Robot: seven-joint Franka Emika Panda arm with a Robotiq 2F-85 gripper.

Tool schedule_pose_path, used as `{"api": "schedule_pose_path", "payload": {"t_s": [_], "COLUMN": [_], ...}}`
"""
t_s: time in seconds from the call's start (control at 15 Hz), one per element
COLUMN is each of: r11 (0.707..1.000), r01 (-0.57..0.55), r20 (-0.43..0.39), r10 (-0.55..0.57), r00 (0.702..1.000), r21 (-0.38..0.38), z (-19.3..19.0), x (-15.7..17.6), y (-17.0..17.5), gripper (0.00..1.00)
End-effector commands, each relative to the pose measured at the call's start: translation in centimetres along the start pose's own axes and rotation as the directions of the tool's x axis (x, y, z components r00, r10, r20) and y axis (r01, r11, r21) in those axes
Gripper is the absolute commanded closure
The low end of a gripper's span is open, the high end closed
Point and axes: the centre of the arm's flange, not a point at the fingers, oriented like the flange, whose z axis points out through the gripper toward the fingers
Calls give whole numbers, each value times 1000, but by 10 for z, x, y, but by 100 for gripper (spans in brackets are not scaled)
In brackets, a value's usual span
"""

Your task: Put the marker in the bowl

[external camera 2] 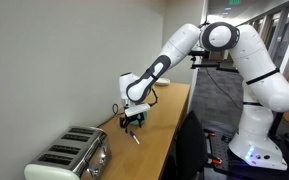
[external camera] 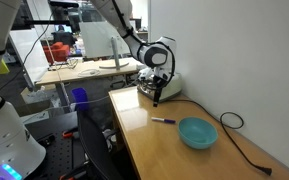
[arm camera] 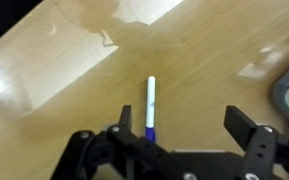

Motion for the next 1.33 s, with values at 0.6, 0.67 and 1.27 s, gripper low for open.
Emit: {"api": "schedule_pose_path", "payload": {"t_s": [0.6,0.67,1.27], "r11": [990,990,989], "r01": [101,107,104], "r20": [-1,0,28], "r10": [-102,-107,-107], "r00": [995,994,994], "r21": [95,95,105], "z": [56,58,80], "x": [33,35,50], "y": [27,29,40], "gripper": [3,4,28]}}
